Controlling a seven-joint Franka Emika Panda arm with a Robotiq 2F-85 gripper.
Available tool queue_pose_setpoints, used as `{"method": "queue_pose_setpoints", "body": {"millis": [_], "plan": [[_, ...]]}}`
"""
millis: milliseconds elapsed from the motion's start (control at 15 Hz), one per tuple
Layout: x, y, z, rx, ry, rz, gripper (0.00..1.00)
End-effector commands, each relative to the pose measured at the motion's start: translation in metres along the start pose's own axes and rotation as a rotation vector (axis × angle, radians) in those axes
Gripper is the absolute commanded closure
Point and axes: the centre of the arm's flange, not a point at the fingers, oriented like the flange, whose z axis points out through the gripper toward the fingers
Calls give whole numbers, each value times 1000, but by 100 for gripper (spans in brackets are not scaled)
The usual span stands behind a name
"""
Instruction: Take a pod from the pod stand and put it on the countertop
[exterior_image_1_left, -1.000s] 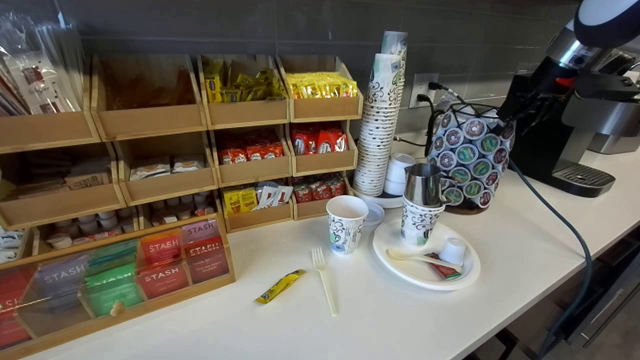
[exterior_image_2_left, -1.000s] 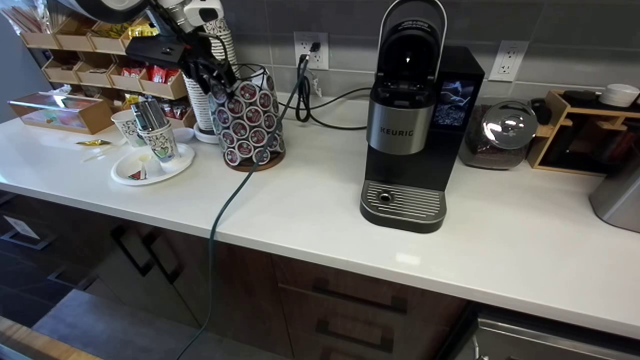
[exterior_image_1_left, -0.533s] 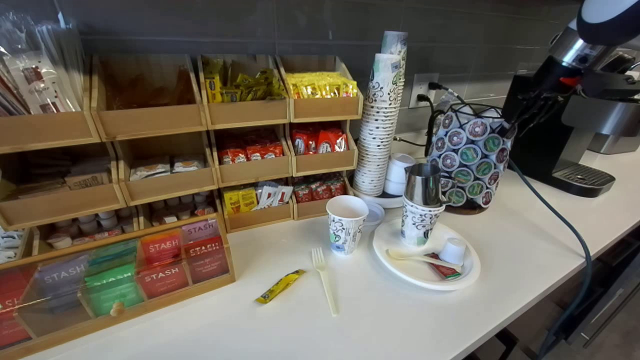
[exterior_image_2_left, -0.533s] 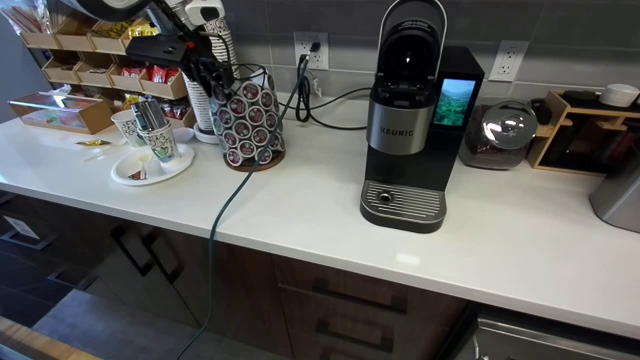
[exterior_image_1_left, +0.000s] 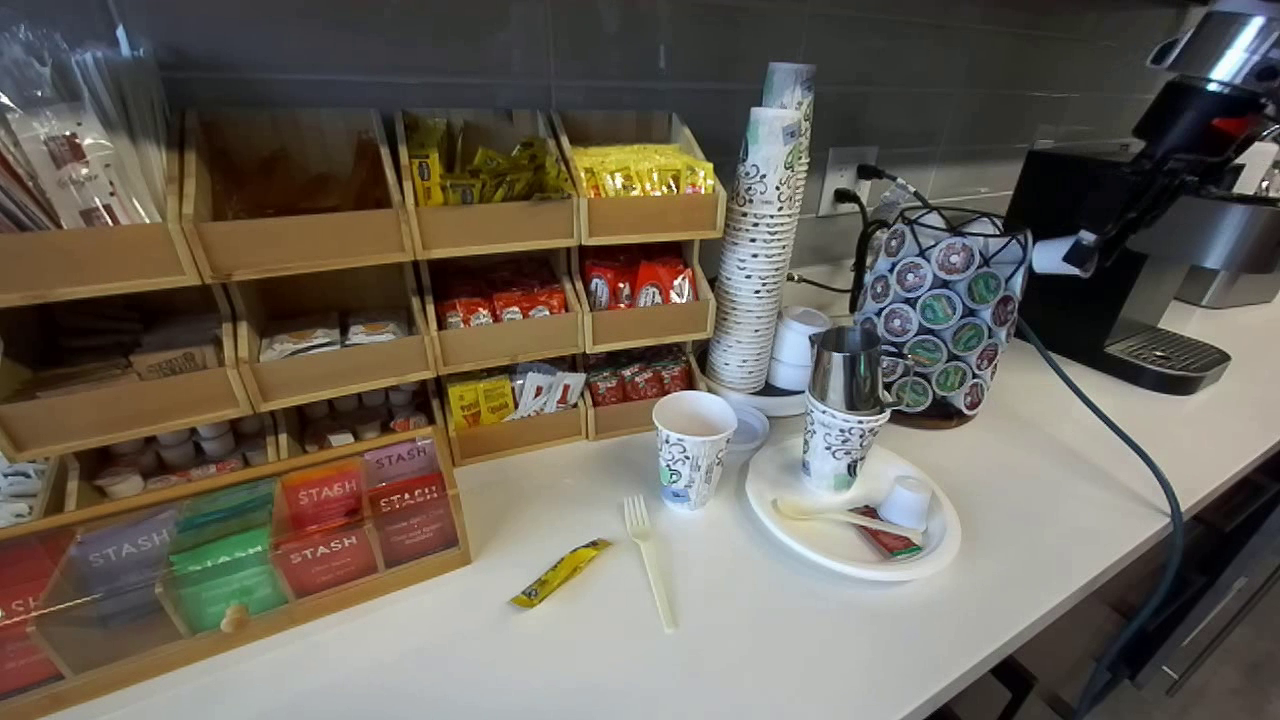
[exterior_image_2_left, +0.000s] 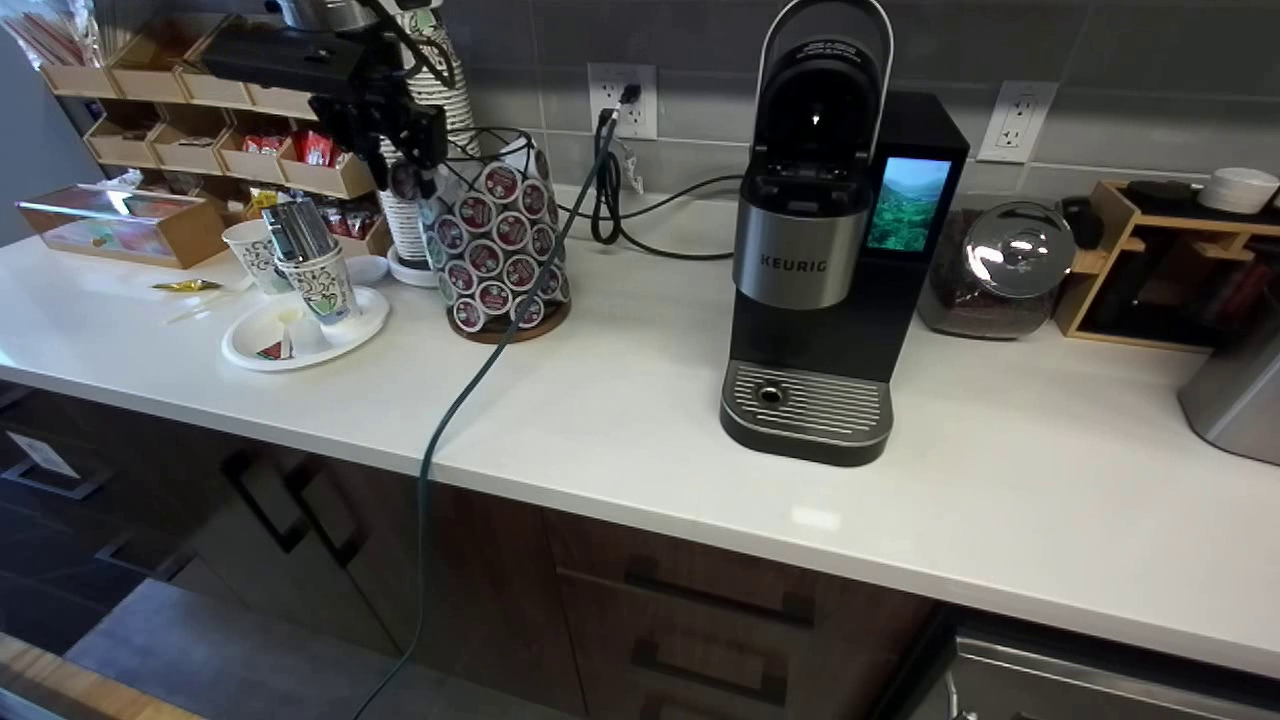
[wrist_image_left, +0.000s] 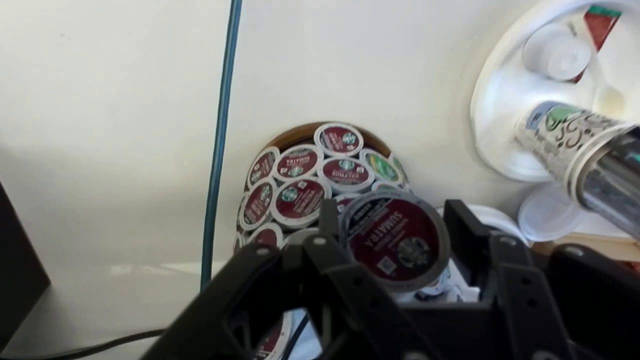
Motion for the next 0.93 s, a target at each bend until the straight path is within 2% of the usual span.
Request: {"method": "queue_pose_setpoints", "body": {"millis": [0, 267, 467, 600, 867], "plan": [[-42, -8, -11, 93, -127, -130, 70], [-55, -50, 35, 195, -319, -226, 70], [-61, -83, 87, 157, -499, -218, 70], [-60, -99, 118, 53, -566, -197, 70], [-35, -134, 180, -158, -643, -215, 70]]}}
